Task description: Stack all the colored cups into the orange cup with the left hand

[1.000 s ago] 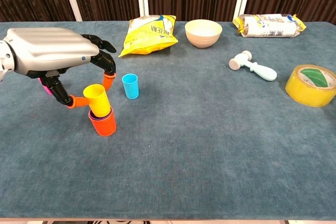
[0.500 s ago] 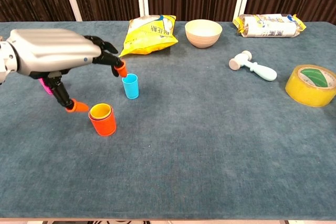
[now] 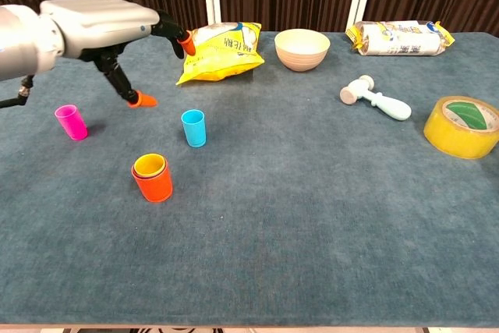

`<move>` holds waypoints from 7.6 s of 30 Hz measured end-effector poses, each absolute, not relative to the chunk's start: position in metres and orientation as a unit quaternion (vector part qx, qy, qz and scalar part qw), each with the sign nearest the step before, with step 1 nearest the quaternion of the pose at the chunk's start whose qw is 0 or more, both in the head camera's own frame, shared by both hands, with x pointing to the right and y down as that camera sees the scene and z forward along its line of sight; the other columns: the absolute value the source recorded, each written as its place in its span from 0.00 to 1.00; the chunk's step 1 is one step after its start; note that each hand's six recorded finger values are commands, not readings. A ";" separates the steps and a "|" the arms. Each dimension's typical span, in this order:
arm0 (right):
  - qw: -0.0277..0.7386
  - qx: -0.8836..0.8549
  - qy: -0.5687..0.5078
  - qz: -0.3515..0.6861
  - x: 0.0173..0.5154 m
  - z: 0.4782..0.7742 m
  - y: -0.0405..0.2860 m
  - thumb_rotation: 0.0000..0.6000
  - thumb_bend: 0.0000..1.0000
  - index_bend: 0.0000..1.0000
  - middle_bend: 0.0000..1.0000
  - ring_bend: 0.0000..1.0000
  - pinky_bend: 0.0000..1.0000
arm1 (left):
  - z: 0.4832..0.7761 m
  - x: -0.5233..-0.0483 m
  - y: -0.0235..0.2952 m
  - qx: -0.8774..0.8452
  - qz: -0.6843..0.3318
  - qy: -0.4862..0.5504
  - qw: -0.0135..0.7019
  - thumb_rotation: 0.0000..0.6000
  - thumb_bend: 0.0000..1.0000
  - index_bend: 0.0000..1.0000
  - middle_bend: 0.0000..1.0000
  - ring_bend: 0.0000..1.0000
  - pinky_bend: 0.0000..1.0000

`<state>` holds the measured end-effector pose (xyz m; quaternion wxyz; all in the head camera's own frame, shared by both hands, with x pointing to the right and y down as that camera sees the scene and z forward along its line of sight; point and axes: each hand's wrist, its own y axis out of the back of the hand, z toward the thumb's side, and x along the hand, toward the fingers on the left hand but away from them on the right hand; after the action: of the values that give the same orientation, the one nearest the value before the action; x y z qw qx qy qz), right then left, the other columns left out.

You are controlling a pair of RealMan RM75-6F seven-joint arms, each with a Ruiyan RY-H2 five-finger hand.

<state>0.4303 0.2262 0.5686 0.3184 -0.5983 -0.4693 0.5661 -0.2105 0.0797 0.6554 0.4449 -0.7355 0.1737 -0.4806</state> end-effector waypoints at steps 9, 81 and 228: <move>0.317 -0.600 -0.469 0.566 0.430 0.569 0.226 1.00 0.32 0.09 0.04 0.10 0.00 | 0.693 -0.198 0.063 -0.744 -0.506 0.162 0.406 1.00 0.19 0.20 0.22 0.00 0.00; 0.310 -0.598 -0.477 0.564 0.432 0.569 0.226 1.00 0.32 0.09 0.04 0.10 0.00 | 0.618 -0.190 0.097 -0.748 -0.474 0.103 0.453 1.00 0.31 0.49 0.30 0.00 0.00; 0.301 -0.597 -0.468 0.578 0.430 0.581 0.229 1.00 0.32 0.09 0.04 0.10 0.00 | 0.714 -0.358 0.085 -0.670 -0.609 0.161 0.392 1.00 0.32 0.46 0.30 0.00 0.01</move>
<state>0.4296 0.2293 0.5810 0.3010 -0.5970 -0.4679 0.5780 -0.3578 0.0850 0.7144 0.3925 -0.6697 0.1614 -0.6094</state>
